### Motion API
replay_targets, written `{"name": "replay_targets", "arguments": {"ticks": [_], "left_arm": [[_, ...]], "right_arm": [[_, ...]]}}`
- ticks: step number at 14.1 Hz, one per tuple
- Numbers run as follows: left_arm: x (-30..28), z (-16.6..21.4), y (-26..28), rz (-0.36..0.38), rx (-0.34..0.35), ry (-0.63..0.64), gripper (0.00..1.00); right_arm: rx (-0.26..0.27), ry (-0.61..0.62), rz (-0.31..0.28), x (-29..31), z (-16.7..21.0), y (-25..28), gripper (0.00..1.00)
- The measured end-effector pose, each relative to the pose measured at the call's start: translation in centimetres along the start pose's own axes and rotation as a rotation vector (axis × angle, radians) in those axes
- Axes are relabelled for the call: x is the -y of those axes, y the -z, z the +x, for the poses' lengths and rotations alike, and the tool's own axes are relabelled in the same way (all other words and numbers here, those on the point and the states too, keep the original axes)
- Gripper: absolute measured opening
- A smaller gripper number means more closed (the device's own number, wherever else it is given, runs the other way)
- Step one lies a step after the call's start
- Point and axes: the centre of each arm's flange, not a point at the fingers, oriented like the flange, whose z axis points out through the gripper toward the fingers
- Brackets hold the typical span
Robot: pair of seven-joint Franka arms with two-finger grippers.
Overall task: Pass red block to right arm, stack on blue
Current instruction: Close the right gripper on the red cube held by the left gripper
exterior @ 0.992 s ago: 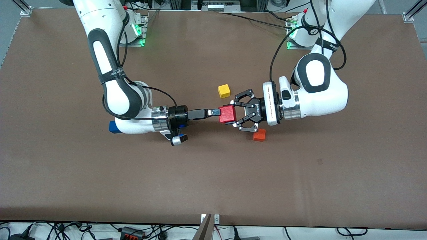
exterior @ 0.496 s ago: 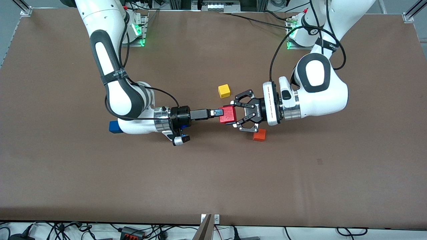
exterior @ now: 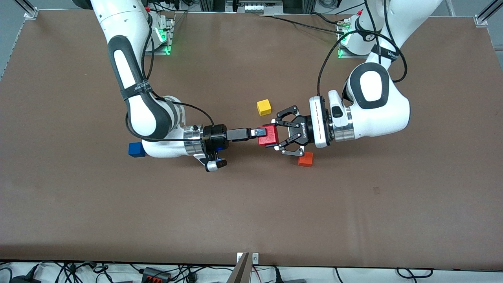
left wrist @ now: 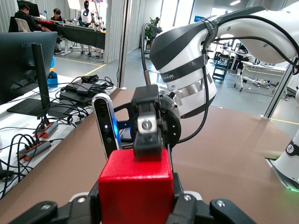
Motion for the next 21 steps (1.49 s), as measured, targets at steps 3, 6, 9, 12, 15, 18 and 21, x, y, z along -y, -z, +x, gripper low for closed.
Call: {"name": "replay_targets", "arguments": {"ticks": [3,6,9,12,15,18,21], "left_arm": [[0.01,0.00,0.01,0.001,0.000,-0.002,0.56],[0.05,-0.06,0.03,0.003,-0.003,0.000,0.56],[0.05,-0.06,0.03,0.004,-0.003,-0.003,0.56],[0.05,-0.06,0.03,0.004,-0.003,-0.003,0.56],[-0.01,-0.01,-0.04,0.003,-0.004,-0.004,0.81],[-0.01,-0.01,-0.04,0.003,-0.004,-0.003,1.00],[0.00,0.00,-0.03,0.003,-0.004,-0.003,1.00]], "right_arm": [[0.001,0.008,0.001,0.03,-0.04,-0.11,0.67],[-0.001,0.029,0.006,0.19,-0.01,-0.11,0.57],[-0.001,0.033,0.006,0.19,-0.01,-0.11,0.57],[-0.002,0.034,0.006,0.19,0.00,-0.11,0.57],[-0.005,0.035,0.003,-0.02,0.08,-0.09,0.57],[-0.006,0.037,0.003,-0.06,0.10,-0.08,0.57],[-0.008,0.042,0.000,-0.05,0.15,0.04,0.57]]}}
